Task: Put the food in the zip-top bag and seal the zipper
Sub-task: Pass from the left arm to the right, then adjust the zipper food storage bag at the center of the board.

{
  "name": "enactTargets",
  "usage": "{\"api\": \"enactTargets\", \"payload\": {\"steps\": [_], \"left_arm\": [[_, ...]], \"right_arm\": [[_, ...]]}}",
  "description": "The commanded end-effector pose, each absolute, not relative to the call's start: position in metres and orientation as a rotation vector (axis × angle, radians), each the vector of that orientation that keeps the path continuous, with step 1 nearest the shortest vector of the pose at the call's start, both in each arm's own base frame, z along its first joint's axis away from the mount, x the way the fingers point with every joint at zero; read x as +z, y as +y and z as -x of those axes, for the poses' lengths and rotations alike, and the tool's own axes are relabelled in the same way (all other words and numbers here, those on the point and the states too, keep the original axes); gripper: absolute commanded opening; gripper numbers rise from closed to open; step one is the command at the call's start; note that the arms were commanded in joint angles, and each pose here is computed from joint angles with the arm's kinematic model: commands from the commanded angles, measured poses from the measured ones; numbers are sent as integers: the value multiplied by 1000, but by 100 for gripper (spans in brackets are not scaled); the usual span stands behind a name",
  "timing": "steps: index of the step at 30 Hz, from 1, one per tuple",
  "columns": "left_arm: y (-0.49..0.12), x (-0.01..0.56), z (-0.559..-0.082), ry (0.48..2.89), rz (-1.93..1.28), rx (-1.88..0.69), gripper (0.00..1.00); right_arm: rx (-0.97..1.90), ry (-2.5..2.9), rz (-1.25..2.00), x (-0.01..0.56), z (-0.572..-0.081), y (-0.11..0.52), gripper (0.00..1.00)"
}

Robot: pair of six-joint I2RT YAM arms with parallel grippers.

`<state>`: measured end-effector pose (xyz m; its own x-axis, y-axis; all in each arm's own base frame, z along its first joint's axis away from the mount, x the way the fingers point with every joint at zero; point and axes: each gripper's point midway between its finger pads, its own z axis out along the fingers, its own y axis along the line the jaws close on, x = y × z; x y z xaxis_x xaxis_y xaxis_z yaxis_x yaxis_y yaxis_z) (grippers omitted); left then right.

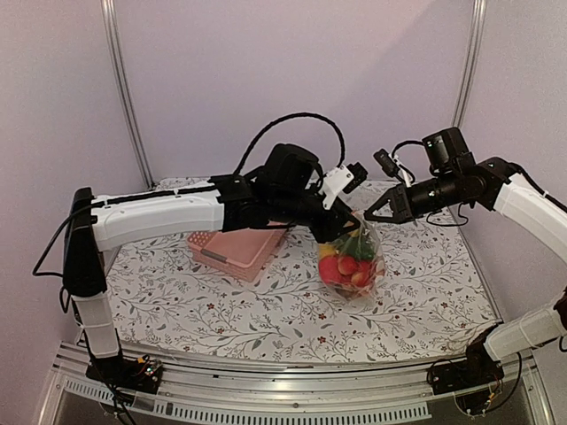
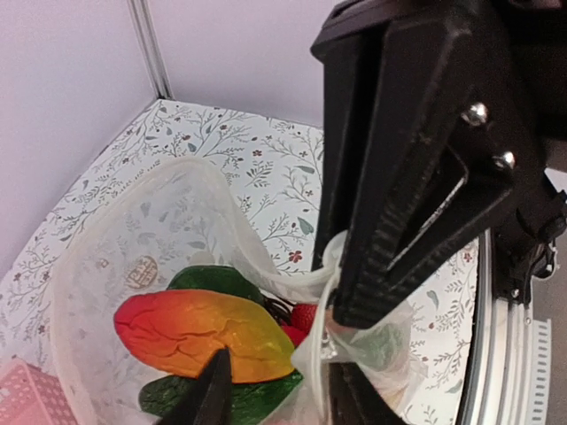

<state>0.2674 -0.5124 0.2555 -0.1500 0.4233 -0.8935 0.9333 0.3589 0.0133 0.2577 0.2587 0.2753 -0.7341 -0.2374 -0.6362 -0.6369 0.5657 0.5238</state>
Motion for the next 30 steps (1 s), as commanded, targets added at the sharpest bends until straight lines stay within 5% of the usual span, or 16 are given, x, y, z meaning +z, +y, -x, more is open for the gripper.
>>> {"api": "enactTargets", "payload": {"steps": [1,5,9,17,30], "left_arm": [[-497,298,-283,1708,-1128,-696,55],[-483,323,-281,1697,-1130,-732,72],[-463,332,-326,1792,-922,-741,74],[-452,291,-398,2069,-576,-766,68],[-466,236,-358,2385,-629,-932,55]], "right_arm": [[1009,2281,708,279,-254,253,0],[987,2286,718,277,-253,250,0],[960,2287,726,277,-250,246,0],[978,2299,777,268,-236,245,0],[961,2314,843,257,-221,244,1]]}}
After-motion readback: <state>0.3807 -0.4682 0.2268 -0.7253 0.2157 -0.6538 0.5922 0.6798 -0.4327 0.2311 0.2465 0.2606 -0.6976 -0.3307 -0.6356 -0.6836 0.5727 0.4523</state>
